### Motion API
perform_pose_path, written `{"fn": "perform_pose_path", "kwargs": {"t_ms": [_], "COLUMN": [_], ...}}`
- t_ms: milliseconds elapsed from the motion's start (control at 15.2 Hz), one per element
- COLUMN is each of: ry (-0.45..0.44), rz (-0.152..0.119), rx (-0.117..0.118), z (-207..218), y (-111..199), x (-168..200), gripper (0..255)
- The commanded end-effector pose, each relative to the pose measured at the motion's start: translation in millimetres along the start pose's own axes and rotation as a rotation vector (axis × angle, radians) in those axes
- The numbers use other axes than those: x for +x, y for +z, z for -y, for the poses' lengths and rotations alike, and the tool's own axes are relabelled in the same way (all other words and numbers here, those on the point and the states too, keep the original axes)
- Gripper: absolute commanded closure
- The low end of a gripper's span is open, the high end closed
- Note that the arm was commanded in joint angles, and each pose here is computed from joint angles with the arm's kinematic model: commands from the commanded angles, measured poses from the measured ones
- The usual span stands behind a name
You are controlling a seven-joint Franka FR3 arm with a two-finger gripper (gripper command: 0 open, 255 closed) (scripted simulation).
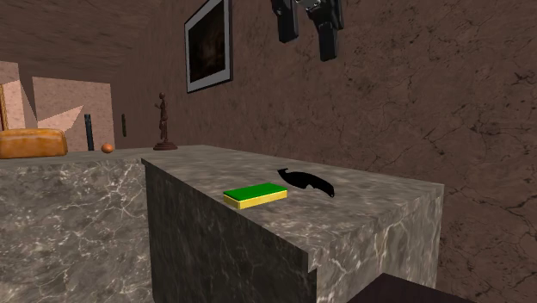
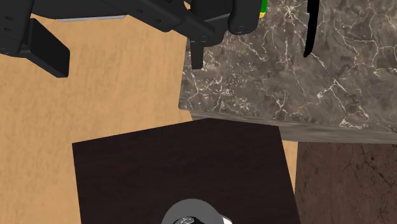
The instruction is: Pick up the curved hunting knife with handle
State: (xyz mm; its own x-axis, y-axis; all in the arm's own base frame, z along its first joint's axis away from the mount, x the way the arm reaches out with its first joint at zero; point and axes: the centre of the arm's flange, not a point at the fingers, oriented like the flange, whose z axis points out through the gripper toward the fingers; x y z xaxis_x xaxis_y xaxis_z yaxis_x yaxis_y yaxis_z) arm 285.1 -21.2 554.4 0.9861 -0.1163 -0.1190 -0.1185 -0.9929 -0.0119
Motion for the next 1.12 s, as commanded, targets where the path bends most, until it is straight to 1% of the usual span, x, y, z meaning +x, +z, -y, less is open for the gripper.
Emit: {"fn": "perform_pose_path", "kwargs": {"t_ms": [0,1056], "ry": [0.0,0.105], "rz": [0.0,-0.024], "rx": [0.0,-0.001], "z": [0.0,-148.3], "y": [0.0,110.1], "x": [0.0,98.1], "gripper": [0,0]}}
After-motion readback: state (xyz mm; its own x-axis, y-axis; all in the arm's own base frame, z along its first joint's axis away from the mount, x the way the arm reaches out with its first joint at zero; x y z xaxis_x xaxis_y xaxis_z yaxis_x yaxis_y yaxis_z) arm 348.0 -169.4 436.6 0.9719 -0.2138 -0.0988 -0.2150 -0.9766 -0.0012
